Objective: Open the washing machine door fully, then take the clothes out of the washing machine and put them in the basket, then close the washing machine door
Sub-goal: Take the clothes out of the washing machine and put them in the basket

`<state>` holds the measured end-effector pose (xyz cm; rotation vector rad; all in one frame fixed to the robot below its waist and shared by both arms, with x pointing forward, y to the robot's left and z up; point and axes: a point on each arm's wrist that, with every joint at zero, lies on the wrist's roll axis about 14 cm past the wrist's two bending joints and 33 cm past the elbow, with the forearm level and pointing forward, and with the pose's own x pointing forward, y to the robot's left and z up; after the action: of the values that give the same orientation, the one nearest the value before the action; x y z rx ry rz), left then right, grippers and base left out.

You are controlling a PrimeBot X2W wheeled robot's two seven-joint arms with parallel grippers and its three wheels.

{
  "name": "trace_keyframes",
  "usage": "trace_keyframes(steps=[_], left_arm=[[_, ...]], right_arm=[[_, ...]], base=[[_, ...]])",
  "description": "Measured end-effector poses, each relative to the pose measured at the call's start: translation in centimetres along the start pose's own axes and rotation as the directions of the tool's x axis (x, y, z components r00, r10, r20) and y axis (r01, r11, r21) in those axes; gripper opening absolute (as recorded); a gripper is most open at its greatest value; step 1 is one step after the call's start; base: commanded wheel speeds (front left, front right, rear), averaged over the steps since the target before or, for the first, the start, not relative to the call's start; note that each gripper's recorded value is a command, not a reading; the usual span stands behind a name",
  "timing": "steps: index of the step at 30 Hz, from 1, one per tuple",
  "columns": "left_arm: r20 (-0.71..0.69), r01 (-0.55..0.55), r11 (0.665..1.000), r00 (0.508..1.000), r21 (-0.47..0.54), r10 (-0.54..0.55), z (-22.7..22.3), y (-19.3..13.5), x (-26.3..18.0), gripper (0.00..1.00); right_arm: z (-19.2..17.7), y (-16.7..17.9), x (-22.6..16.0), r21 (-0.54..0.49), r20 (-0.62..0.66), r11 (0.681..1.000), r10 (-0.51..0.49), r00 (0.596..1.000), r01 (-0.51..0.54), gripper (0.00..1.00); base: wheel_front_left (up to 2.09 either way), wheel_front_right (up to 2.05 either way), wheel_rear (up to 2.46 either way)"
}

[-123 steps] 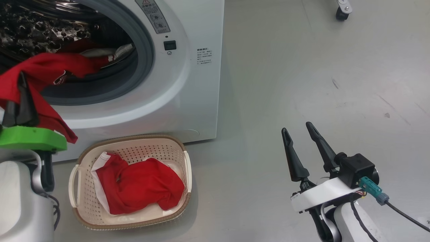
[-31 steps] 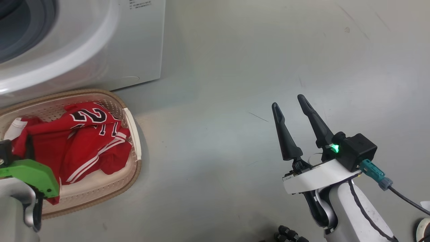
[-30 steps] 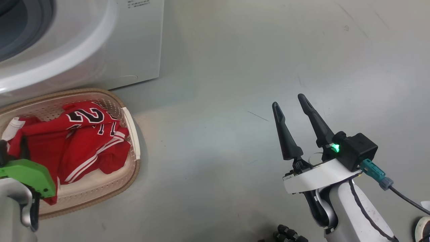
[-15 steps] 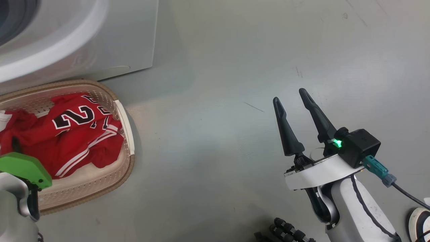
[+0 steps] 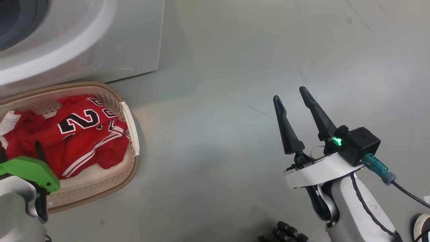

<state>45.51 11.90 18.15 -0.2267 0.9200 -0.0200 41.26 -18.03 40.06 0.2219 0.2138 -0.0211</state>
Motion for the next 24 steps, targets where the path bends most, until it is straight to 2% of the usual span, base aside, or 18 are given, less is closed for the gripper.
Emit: trace_keyframes(steps=[14,24], left_arm=[[0.062,0.016,1.000,0.998,0.020,-0.017,1.5,-0.3,-2.9,1.00],[0.209,0.064,0.998,0.976,0.014,-0.065,4.7,-1.4,-5.9,1.00]], right_arm=[[2.2,1.5,-0.4,0.007,0.060,0.999,0.045,0.997,-0.046,1.00],[4.4,2.4,-1.1,0.011,0.123,0.997,0.071,0.990,-0.073,1.00]], base=[[0.00,0.00,0.00],[0.00,0.00,0.00]])
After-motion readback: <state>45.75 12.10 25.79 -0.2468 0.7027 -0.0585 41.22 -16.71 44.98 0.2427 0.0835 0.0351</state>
